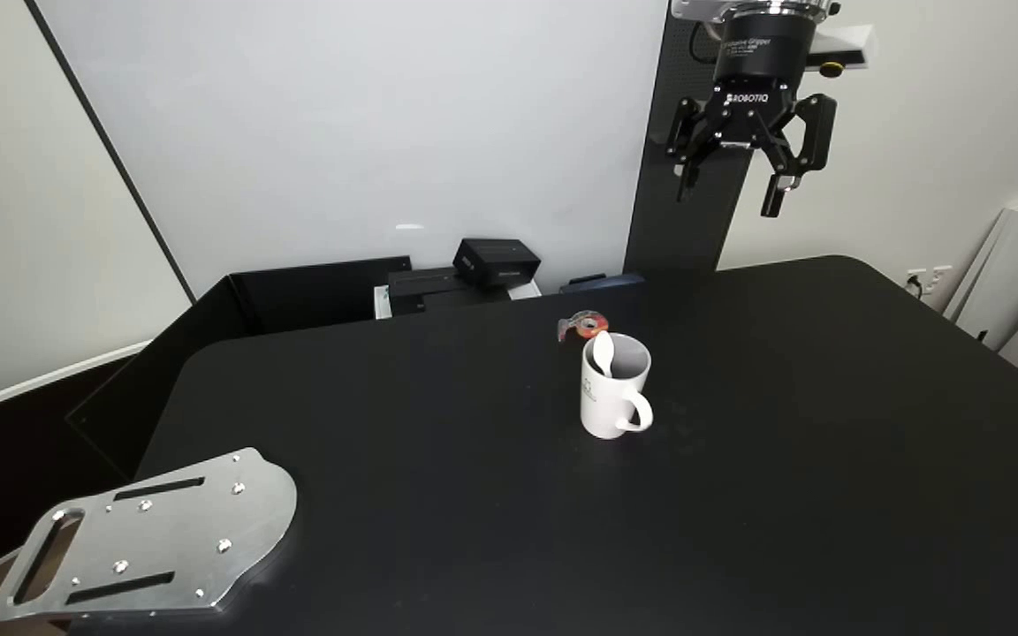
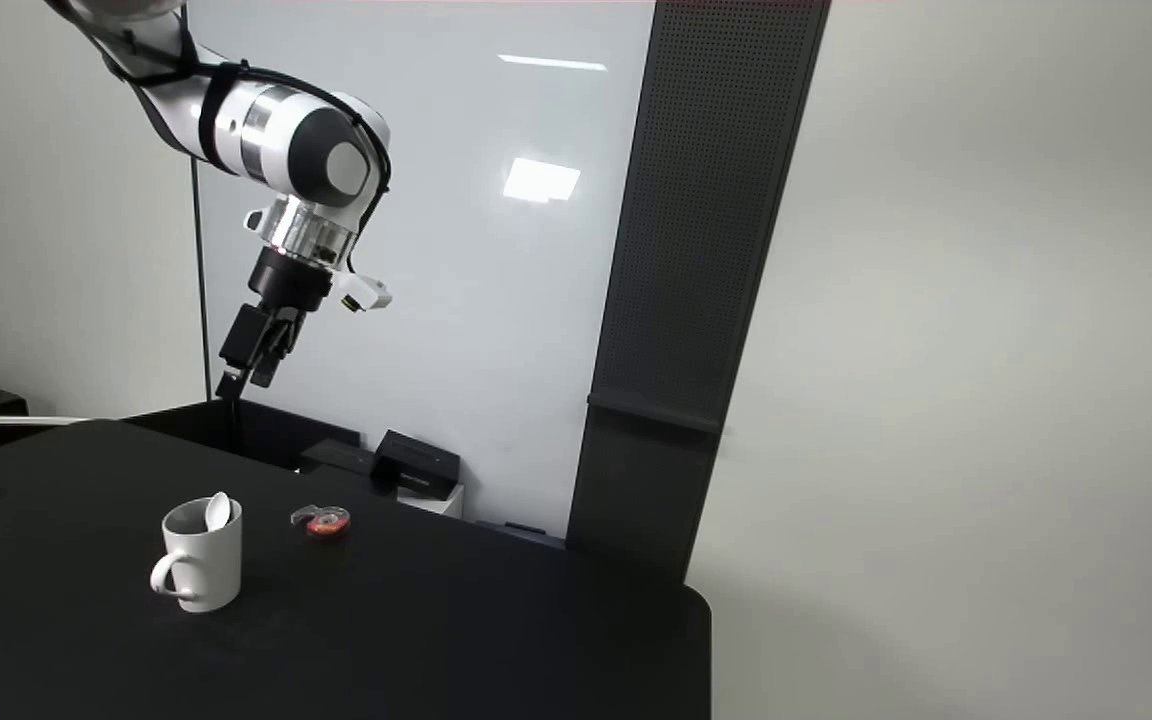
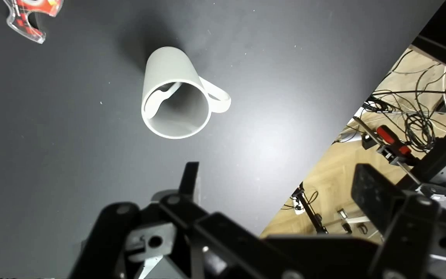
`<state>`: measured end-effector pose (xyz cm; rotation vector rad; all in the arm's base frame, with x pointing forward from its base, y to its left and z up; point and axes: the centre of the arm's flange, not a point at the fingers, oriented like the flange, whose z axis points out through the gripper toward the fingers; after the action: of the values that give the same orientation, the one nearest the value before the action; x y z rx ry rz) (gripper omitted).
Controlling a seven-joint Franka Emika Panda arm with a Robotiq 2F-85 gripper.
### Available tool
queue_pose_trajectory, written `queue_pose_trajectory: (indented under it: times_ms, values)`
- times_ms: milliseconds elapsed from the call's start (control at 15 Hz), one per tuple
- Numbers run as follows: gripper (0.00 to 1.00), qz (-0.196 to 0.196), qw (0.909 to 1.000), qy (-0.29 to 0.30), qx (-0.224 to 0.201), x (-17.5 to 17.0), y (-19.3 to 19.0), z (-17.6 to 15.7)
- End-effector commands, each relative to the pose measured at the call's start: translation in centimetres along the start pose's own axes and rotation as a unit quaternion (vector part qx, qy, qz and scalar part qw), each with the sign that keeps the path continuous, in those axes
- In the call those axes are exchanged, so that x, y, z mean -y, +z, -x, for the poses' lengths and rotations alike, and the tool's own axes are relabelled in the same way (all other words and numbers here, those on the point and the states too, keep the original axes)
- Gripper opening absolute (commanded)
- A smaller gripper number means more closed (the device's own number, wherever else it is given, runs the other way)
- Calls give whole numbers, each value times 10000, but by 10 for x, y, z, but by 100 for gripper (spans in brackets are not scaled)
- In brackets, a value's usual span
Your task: Remove the white spoon from the mug and place it on the table
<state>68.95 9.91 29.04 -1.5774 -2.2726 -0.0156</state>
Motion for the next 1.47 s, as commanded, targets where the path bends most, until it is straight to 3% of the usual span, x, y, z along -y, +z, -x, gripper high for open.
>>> queue_pose_trajectory:
  times_ms: [0, 667, 1400]
  values:
    - [100, -39, 9999, -26, 93, -4, 1, 2]
    - [100, -309, 9970, -553, 447, -50, 44, -2]
    - [100, -70, 9942, -806, 702, -86, 75, -12]
